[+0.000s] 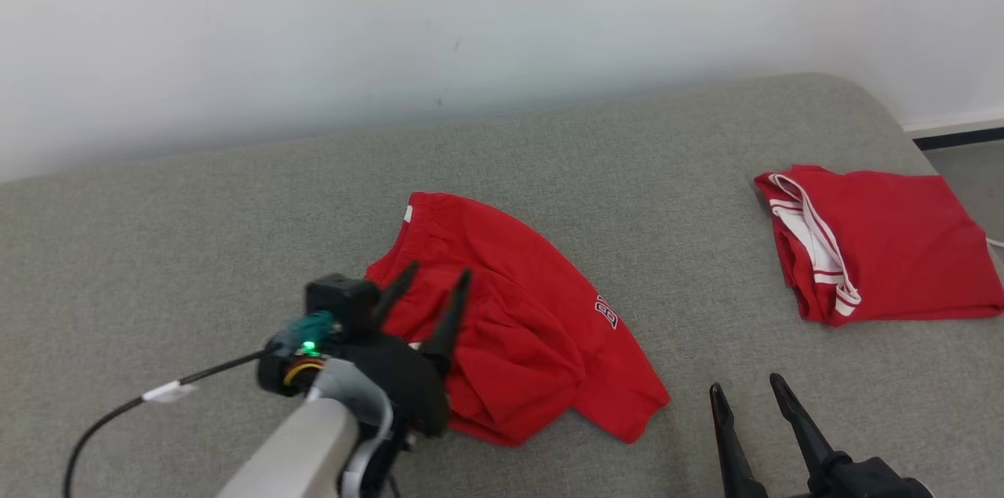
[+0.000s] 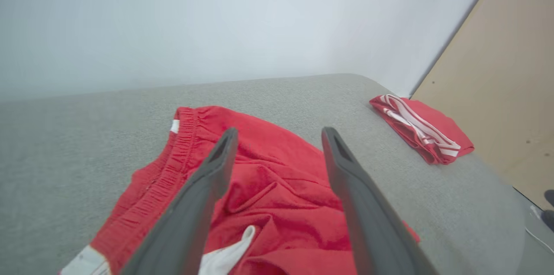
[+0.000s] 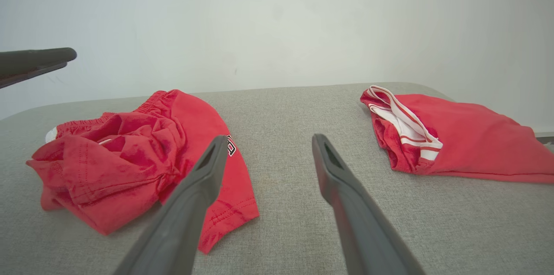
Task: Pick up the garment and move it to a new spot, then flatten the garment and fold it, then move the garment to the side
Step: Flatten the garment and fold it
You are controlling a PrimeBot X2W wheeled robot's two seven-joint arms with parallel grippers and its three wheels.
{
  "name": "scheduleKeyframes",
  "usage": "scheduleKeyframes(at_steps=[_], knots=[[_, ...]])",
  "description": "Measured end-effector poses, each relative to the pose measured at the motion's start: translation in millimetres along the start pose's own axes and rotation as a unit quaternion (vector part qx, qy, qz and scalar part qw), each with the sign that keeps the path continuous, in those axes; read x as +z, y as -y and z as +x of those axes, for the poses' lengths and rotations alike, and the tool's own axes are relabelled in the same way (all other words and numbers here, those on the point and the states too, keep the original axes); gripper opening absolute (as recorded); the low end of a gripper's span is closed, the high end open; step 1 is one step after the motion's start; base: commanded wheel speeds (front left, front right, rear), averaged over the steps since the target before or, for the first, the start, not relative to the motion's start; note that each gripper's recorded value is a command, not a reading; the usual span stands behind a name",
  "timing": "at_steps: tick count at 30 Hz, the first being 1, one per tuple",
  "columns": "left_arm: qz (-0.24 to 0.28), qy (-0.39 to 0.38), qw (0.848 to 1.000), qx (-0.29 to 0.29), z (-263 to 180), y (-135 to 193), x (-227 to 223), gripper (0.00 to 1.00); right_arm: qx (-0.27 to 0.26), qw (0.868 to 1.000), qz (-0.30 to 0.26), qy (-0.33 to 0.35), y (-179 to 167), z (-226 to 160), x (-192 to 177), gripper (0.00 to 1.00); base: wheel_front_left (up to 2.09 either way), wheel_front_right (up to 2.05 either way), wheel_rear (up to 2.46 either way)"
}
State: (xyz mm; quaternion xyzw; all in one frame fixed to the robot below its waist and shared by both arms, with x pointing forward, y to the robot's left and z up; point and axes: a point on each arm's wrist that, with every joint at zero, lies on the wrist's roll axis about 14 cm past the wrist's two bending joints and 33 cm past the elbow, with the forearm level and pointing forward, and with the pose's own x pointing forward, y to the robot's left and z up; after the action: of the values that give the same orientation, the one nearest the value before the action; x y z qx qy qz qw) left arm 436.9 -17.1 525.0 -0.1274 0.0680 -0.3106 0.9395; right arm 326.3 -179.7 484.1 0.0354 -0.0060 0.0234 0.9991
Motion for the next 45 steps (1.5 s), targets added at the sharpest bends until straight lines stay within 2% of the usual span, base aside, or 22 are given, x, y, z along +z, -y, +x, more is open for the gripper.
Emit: scheduleKeyframes(at_steps=[1,2,6,12,18,26,32,33,34,35,42,45], knots=[[0.0,0.0,1.0,0.0,0,0,0,1.0,0.0,1.0,0.0,0.0,0,0,0,1.0,0.0,0.0,0.0],[0.016,-0.003,0.999,0.031,-5,-22,2,1.0,0.002,1.0,0.0,0.001,-1,0,0,1.0,0.0,0.0,0.0],[0.046,-0.056,0.993,0.089,-17,-63,-15,1.0,0.005,1.0,0.001,-0.001,-4,-2,-1,1.0,0.0,0.0,0.0],[0.07,-0.122,0.982,0.124,-23,-89,-38,1.0,0.003,1.0,0.0,0.002,-3,-1,1,1.0,0.0,0.0,0.0],[0.085,-0.158,0.977,0.117,-15,-95,-49,1.0,-0.01,1.0,0.0,-0.003,4,-5,-1,1.0,0.0,0.0,0.0],[0.108,-0.215,0.968,0.076,-15,-95,-66,1.0,-0.018,1.0,-0.001,-0.008,9,-6,-4,1.0,0.0,0.0,0.0],[0.127,-0.27,0.953,0.055,-18,-97,-77,1.0,-0.015,1.0,-0.002,-0.008,7,-4,-3,1.0,0.0,0.0,0.0],[0.129,-0.28,0.95,0.051,-19,-97,-80,0.73,-0.015,1.0,-0.002,-0.008,7,-3,-3,1.0,0.0,0.0,0.0],[0.126,-0.288,0.948,0.05,-19,-97,-82,0.33,-0.015,1.0,-0.002,-0.008,7,-3,-3,1.0,0.0,0.0,0.0],[0.124,-0.294,0.947,0.046,-20,-95,-84,0.0,-0.015,1.0,-0.003,-0.008,8,-3,-3,1.0,0.0,0.0,0.0],[0.119,-0.32,0.94,0.03,-23,-87,-92,0.0,-0.016,1.0,-0.003,-0.01,9,-1,-5,1.0,0.0,0.0,0.0],[0.114,-0.303,0.946,0.023,-20,-83,-86,0.0,-0.014,1.0,-0.002,-0.008,8,0,-4,1.0,0.0,0.0,0.0]])
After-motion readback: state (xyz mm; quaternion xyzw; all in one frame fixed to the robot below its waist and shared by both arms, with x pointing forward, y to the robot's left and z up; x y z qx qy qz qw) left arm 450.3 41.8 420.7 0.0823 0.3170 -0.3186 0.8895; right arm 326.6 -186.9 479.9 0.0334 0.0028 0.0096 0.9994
